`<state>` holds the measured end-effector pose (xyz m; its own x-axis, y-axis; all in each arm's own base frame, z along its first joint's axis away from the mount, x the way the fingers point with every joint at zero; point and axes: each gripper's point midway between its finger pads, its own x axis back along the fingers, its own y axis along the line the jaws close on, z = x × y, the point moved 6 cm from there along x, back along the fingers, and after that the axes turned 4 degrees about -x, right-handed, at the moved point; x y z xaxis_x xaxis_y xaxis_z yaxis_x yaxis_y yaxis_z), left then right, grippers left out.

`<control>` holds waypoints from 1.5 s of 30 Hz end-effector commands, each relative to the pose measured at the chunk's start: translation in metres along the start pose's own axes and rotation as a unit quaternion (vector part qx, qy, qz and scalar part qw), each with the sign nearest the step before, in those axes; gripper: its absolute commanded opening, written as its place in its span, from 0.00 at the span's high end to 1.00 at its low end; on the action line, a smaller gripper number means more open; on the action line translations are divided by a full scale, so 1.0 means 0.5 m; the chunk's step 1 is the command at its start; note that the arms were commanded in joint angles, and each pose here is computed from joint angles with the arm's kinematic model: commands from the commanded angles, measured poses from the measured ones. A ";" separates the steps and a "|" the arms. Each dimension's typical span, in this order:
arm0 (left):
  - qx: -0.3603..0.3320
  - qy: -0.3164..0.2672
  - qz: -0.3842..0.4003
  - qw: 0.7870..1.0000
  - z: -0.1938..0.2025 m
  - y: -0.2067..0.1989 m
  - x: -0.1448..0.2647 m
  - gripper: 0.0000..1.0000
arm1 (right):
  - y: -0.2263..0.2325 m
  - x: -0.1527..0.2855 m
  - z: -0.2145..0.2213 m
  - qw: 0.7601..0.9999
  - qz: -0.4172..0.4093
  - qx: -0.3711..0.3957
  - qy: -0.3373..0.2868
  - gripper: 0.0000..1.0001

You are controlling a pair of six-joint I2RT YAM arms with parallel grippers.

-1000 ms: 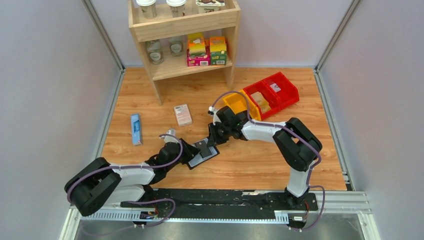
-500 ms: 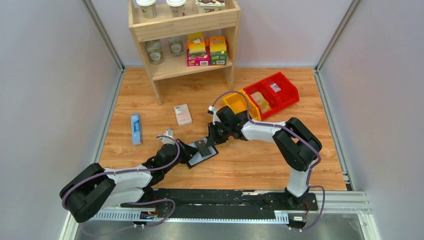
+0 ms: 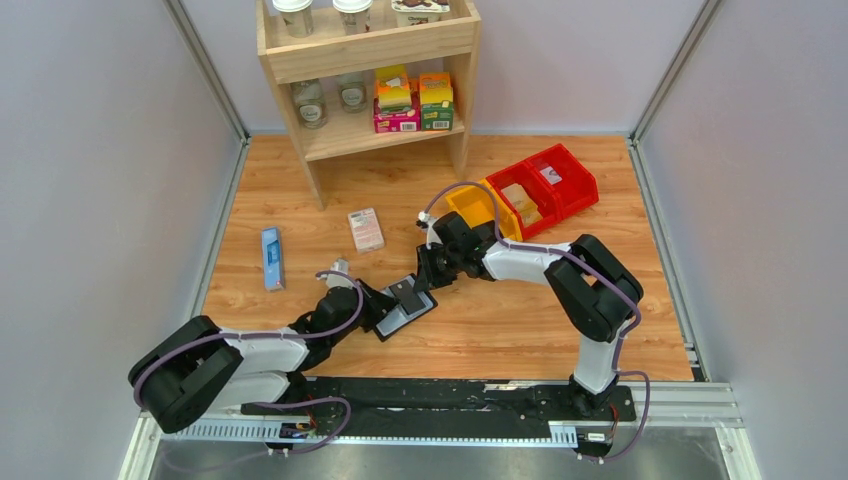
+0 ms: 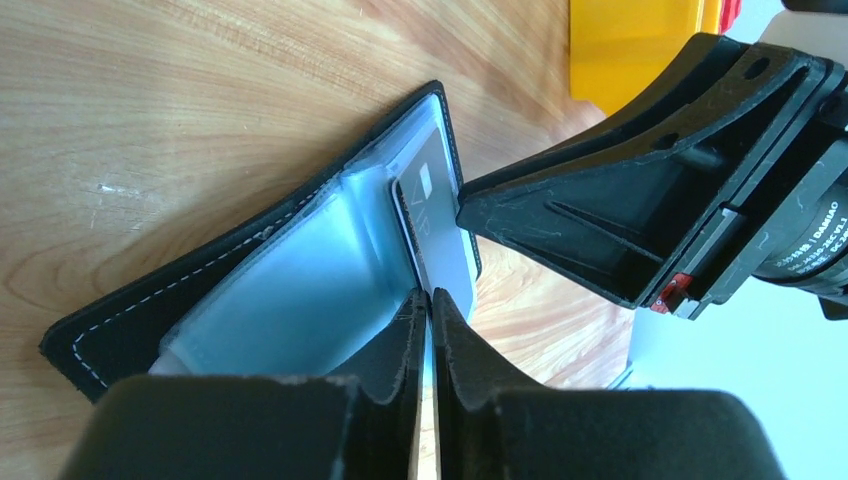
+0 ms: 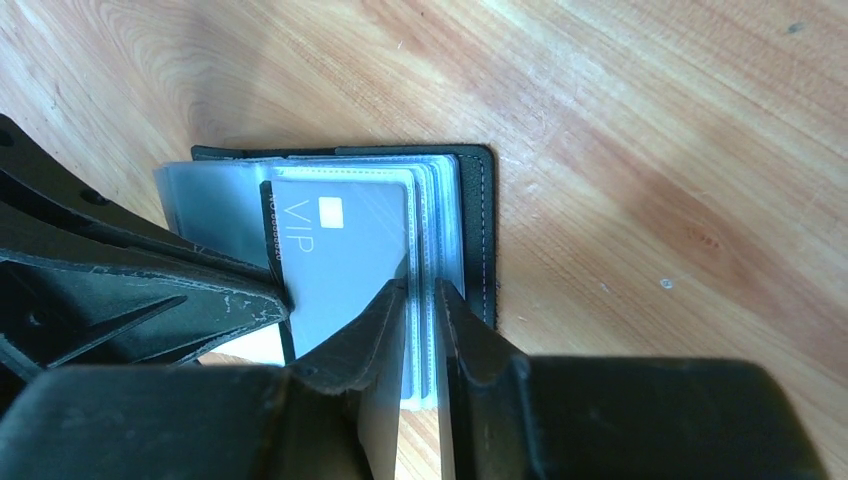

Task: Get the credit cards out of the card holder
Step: Remove the credit card from the card holder.

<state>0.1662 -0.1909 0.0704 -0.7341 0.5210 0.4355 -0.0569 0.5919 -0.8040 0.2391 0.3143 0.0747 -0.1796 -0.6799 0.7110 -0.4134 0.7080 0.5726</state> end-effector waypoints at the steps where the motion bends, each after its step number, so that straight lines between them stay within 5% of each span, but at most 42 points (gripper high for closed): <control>1: 0.027 -0.016 0.086 0.996 -0.024 -0.086 -0.006 0.95 | -0.019 -0.021 0.045 0.999 0.017 -0.009 0.040 0.80; 2: 0.028 -0.016 0.086 0.996 -0.024 -0.082 -0.004 1.00 | -0.022 -0.022 0.045 0.999 0.019 -0.010 0.040 0.80; 23: 0.047 -0.007 -0.042 0.998 -0.008 0.020 0.067 1.00 | -0.044 -0.024 0.038 0.998 0.046 -0.035 0.036 0.84; 35: 0.013 0.007 -0.075 0.997 -0.001 0.040 0.061 1.00 | 0.048 0.063 -0.035 0.999 -0.008 0.022 -0.039 0.66; 45: 0.010 0.006 -0.073 0.997 -0.001 0.041 0.060 1.00 | 0.095 0.031 -0.013 0.997 -0.051 0.057 -0.015 0.72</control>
<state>0.1416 -0.1636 0.0658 -0.7096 0.4583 0.5351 -0.1595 0.6353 -0.7556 0.2212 0.3235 0.1138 -0.1870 -0.7214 0.6668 -0.4854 0.6580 0.5757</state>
